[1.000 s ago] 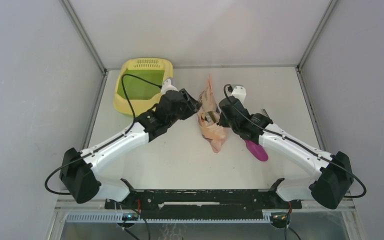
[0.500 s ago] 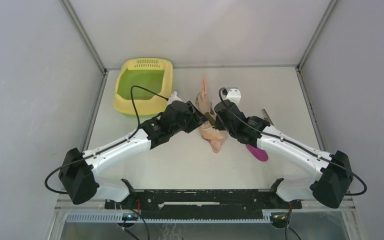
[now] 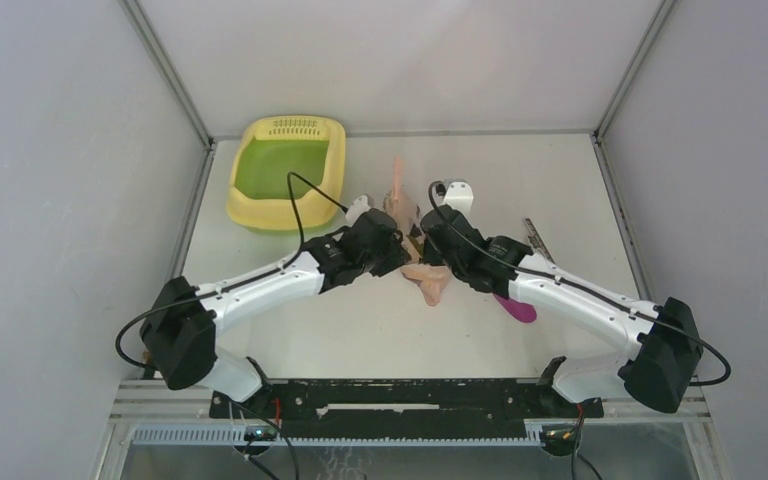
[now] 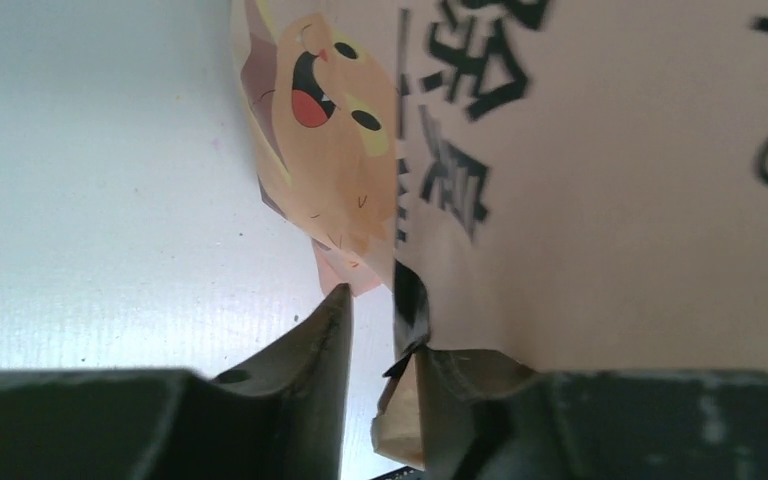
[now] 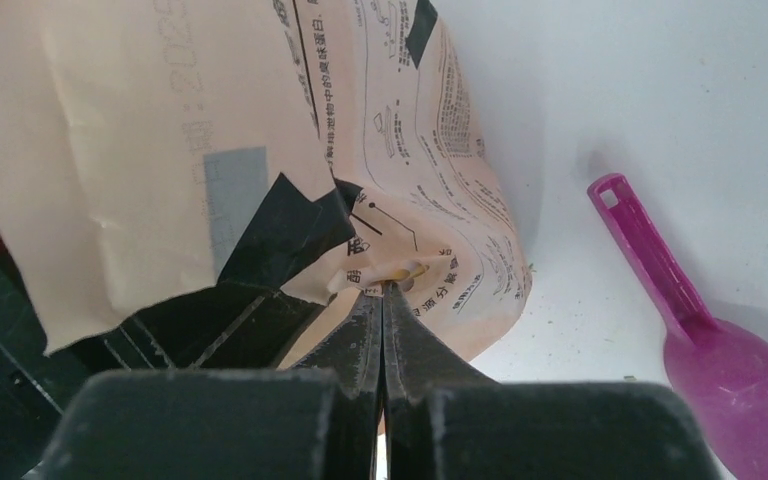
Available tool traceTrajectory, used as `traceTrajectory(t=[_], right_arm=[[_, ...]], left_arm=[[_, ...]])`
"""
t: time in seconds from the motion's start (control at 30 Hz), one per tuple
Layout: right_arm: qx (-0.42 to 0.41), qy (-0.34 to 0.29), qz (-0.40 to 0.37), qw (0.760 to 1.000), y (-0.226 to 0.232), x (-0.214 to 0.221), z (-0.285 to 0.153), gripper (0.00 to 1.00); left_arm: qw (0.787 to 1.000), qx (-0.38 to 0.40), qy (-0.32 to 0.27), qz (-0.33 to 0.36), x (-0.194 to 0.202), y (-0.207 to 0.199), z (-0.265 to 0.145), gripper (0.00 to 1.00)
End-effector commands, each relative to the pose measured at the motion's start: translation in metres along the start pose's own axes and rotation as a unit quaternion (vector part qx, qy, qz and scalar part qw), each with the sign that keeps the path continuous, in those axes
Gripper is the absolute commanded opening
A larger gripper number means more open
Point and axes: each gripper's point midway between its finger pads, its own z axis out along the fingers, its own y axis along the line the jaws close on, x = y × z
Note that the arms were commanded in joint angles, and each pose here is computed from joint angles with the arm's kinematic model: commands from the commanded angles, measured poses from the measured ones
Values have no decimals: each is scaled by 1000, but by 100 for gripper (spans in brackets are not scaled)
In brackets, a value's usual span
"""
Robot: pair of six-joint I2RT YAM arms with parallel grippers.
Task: Fill the litter box with clean litter
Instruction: Open the cat litter bag at the center of the board.
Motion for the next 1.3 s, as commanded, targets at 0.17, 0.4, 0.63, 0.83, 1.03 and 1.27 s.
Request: traceTrajectory(t=[0.17,0.4,0.63,0.83,1.03,1.27], right_arm=[[-6,-22,-5,1000,8,-16,-13,0],[-42,9,-21,999,18,-28,-17,39],[-60,48,-37,996,34,-26,-8,53],[-30,87,-59,994,29,-3,8,56],[17,105,-77,991,7,13,25,26],[34,58,-54,996,-29,-45,36,0]], left_arm=[[995,-36,-53,71,-45,-23,-21,0],[987,-60,-40,145,-60,-32,-45,0],[985,-62,-23,157,-53,-30,-43,0],[985,-63,-26,158,-54,-29,-44,0],[984,-64,-22,165,-52,-26,-41,0],[978,-53,-2,200,-77,-49,-22,0]])
